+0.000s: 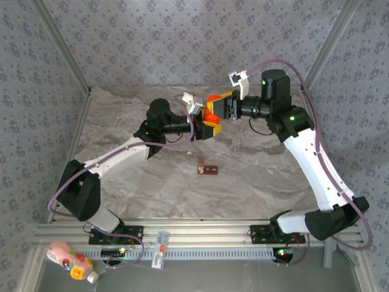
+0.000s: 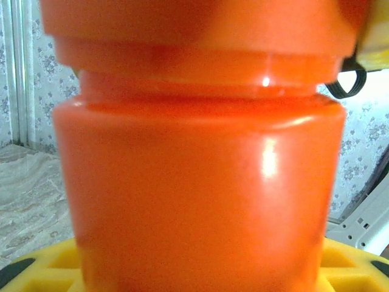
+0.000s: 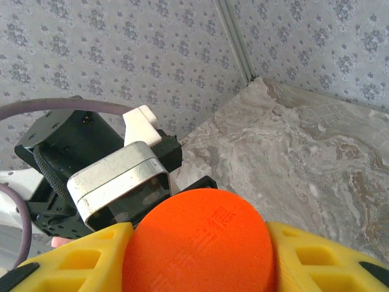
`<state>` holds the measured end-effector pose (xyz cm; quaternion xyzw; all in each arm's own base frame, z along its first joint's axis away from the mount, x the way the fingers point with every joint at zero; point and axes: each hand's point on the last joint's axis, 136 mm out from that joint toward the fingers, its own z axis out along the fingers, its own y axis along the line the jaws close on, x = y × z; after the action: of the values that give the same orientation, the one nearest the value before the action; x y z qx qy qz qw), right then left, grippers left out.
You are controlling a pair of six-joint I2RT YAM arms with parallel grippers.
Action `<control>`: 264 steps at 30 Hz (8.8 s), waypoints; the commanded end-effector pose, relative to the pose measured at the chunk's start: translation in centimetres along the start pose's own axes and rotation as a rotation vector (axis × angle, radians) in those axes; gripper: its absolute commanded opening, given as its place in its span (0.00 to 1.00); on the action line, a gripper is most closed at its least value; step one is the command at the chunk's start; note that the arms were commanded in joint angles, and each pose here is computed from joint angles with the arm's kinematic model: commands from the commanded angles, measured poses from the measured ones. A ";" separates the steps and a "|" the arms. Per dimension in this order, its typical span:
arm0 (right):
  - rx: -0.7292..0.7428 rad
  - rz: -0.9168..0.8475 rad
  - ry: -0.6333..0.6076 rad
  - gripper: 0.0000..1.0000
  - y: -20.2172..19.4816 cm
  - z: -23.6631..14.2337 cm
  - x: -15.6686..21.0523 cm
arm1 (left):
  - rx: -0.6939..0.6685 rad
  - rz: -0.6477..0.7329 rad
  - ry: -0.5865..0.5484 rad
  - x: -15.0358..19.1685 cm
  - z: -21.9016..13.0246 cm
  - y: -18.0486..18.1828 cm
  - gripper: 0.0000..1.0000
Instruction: Sort the pills into containers
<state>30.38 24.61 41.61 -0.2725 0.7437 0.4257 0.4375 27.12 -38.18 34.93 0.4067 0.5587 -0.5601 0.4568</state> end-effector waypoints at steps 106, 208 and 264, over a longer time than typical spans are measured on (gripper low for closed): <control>-0.055 0.031 -0.249 0.84 0.8 -3.8 -5.6 | -0.146 0.188 -0.242 -6.0 -0.7 -1.7 0.00; 0.034 0.087 -0.120 0.45 -1.7 -0.1 -1.3 | -0.120 0.094 -0.187 -5.4 -0.3 1.4 0.00; -0.311 -0.007 -0.076 0.69 0.6 -0.4 -3.3 | 0.055 0.019 -0.134 -5.2 -0.7 -0.6 0.00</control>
<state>31.87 24.34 43.50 -0.3018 0.6695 0.5402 0.4109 28.56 -37.43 37.31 0.3705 0.5447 -0.5909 0.4658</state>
